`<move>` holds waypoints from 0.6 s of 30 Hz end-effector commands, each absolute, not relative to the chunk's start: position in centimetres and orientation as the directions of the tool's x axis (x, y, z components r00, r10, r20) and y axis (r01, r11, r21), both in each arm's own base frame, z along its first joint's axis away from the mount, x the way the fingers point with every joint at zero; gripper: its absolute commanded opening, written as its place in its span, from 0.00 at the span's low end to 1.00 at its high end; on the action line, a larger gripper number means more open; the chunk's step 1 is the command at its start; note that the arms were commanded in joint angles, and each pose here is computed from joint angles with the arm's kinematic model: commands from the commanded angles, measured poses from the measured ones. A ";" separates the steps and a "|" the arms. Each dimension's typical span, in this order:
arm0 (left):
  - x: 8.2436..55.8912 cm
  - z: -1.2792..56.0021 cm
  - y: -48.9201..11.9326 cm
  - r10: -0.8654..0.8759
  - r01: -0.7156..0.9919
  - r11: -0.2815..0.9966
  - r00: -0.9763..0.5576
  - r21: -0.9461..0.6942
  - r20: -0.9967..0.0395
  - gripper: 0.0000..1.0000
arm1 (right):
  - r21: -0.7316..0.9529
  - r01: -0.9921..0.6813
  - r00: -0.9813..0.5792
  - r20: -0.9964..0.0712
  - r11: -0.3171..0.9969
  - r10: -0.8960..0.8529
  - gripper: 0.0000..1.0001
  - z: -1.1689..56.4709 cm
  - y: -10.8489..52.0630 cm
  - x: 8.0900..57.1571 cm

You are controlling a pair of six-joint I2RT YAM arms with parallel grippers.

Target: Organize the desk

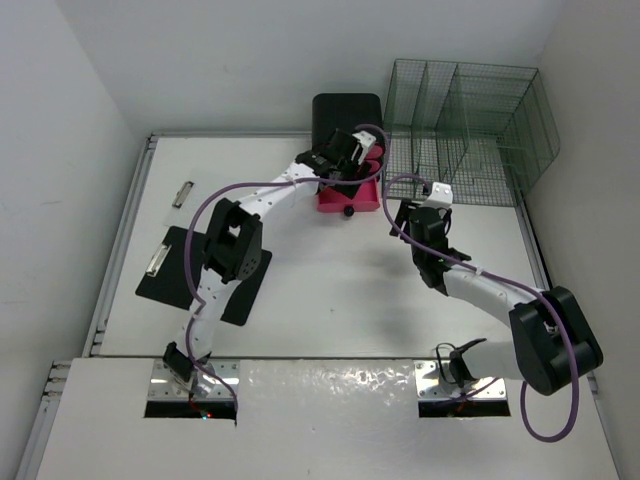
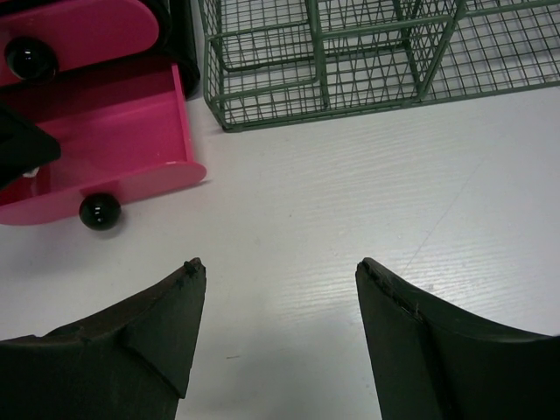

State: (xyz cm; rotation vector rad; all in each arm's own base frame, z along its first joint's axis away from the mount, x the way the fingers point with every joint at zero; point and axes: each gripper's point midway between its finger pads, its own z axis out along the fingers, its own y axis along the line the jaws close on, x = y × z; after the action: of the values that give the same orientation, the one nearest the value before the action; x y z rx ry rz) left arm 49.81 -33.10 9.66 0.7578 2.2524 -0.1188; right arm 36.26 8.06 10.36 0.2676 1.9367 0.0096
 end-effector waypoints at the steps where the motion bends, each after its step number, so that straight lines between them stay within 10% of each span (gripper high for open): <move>1: 52.1 13.0 -35.4 0.286 0.437 0.899 -0.542 0.026 -0.790 0.33 | 0.173 0.194 -0.297 -0.928 0.966 0.226 0.68 11.6 8.0 36.6; 18: 53.6 7.0 -33.9 0.115 0.250 0.966 -0.662 -0.073 -0.741 0.46 | 0.172 0.194 -0.296 -0.928 0.966 0.225 0.68 11.7 8.0 36.5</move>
State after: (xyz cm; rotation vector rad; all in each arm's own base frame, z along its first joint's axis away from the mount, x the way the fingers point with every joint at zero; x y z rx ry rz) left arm 52.37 -33.88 5.68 0.3422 2.3248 -0.1654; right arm 36.10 8.00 10.10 0.2702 1.9416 0.0087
